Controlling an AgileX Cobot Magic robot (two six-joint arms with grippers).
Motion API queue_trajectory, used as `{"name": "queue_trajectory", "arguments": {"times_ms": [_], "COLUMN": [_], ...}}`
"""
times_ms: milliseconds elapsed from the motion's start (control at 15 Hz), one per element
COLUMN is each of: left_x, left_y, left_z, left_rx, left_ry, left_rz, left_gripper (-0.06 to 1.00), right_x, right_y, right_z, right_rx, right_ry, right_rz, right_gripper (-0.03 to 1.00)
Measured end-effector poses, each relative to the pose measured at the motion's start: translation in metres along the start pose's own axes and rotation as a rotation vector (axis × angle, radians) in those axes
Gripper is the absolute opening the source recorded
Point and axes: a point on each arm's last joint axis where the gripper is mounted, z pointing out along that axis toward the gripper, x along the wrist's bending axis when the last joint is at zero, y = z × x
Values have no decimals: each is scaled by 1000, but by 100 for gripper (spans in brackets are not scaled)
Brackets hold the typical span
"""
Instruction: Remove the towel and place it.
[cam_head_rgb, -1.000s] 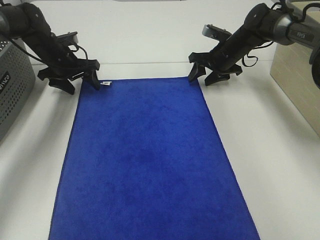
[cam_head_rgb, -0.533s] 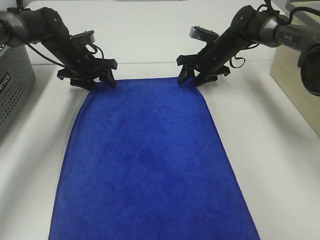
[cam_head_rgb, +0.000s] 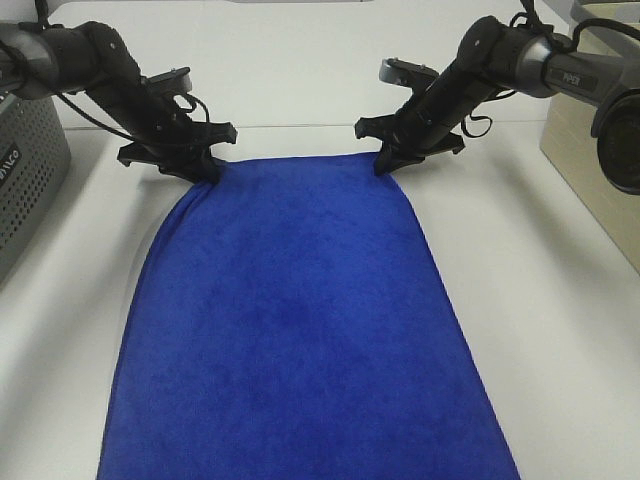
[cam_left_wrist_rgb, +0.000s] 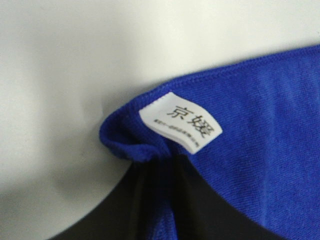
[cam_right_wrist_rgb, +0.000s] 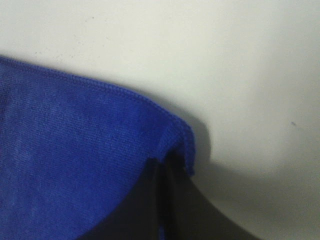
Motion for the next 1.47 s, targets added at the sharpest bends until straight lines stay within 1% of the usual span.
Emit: {"name": "queue_trajectory", "arguments": {"times_ms": [67, 133, 200, 333, 533, 600, 667, 733, 933, 1000, 1133, 1333, 1467], "left_x": [0, -1, -3, -6, -10, -11, -11, -13, -14, -15, -20, -37, -41], "left_y": [0, 0, -1, -1, 9, 15, 15, 21, 39, 42, 47, 49, 52], "left_z": [0, 1, 2, 3, 3, 0, 0, -3, -11, -12, -13, -11, -11], "left_rx": [0, 0, 1, -4, -61, -97, -97, -136, -312, -351, -413, -489, -527], "left_ry": [-5, -18, -31, -36, -33, -27, -27, -24, -9, -3, 9, 20, 29], "left_rz": [8, 29, 74, 101, 132, 146, 146, 151, 143, 151, 193, 276, 289], "left_gripper": [12, 6, 3, 3, 2, 2, 2, 2, 2, 2, 2, 2, 2], "right_x": [0, -1, -1, -1, -10, -12, -12, -13, -10, -11, -19, -42, -45], "right_y": [0, 0, 0, 2, 8, 11, 11, 13, 36, 39, 40, 38, 39], "right_z": [0, 0, 0, -2, -12, -13, -13, -14, -29, -32, -35, -37, -35], "right_rx": [0, 1, 2, -15, -53, -78, -78, -99, -275, -305, -314, -326, -343], "right_ry": [-3, -7, -14, -33, -166, -198, -198, -206, -244, -250, -259, -270, -270], "right_rz": [1, 1, 0, -10, -105, -127, -127, -132, -167, -169, -155, -104, -100], "right_gripper": [2, 2, 2, 2, 2, 2, 2, 2, 2, 2, 2, 2, 2]}}
